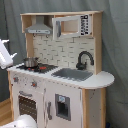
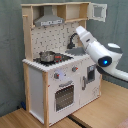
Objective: Play with the kitchen
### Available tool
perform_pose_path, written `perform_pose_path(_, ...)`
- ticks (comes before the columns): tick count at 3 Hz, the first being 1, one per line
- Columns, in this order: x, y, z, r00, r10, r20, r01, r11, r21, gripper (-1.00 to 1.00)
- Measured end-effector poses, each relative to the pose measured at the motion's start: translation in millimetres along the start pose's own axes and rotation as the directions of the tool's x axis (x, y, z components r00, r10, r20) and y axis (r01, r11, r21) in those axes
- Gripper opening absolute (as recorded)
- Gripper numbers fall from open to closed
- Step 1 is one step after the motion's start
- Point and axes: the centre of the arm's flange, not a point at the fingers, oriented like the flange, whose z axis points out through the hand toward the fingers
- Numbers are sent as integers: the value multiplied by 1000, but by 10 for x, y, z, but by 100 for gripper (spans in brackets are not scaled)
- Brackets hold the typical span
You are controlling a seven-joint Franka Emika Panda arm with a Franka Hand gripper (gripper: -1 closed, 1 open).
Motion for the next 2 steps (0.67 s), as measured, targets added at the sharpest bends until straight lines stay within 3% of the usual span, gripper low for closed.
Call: perform_pose_path(2,-156,-605,-211,988,-133,-76,136,990,35,100)
